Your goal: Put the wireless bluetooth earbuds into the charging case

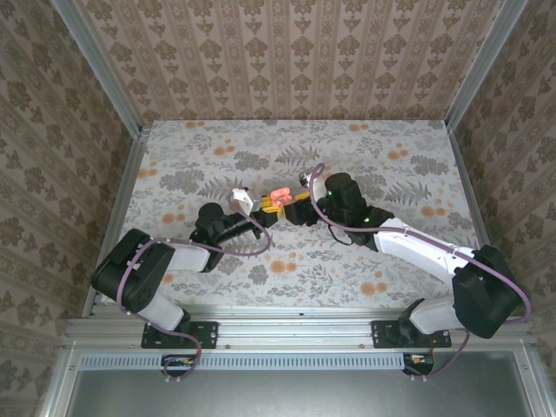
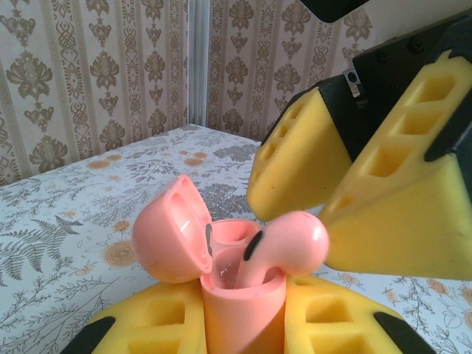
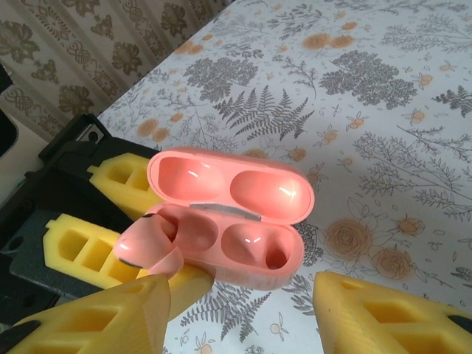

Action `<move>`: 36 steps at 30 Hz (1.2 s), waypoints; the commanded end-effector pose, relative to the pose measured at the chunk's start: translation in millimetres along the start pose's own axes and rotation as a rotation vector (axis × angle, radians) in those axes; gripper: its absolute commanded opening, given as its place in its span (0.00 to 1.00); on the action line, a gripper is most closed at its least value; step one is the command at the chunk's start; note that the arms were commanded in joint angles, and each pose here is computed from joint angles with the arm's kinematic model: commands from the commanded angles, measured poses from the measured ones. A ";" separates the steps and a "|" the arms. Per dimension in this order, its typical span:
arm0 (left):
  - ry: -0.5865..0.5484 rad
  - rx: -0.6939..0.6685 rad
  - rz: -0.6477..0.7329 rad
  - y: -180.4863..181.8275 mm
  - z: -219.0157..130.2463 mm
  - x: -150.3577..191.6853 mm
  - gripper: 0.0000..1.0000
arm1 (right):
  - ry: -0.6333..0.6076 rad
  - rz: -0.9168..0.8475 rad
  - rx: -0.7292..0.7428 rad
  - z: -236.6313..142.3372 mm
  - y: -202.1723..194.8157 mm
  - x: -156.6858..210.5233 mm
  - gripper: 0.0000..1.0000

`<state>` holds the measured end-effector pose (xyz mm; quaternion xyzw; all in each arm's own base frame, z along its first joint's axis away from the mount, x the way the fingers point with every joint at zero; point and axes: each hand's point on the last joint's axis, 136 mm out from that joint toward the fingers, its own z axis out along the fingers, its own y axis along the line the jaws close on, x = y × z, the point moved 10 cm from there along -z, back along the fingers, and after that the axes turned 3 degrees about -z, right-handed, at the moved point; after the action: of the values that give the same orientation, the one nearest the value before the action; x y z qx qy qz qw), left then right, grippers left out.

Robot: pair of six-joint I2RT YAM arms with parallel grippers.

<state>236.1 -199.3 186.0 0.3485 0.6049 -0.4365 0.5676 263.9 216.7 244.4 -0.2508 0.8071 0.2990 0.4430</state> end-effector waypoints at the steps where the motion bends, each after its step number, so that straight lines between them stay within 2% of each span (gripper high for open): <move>1: -0.062 0.026 0.023 -1.2 0.4 -17.3 0.10 | -0.071 0.001 0.018 0.6 2.4 -16.3 0.55; 20: -0.073 0.022 0.029 -2.1 -0.8 -21.0 0.10 | -0.068 0.020 0.085 -0.2 -1.8 -21.1 0.56; 25: -0.068 0.008 0.025 -1.6 -2.1 -18.7 0.10 | -0.094 0.030 0.076 -12.1 -1.7 -21.6 0.58; 32: -0.067 0.005 0.024 -1.0 -2.0 -18.3 0.10 | -0.088 0.016 -0.084 -29.1 12.7 -20.4 0.59; 36: -0.069 0.002 0.027 -1.3 -2.6 -18.8 0.10 | -0.041 0.105 -0.169 -28.4 18.0 -21.2 0.55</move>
<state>235.7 -198.5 189.7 0.3453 0.6023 -0.4373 0.5716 251.7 210.4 278.4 -0.2413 0.7767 0.3489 0.4656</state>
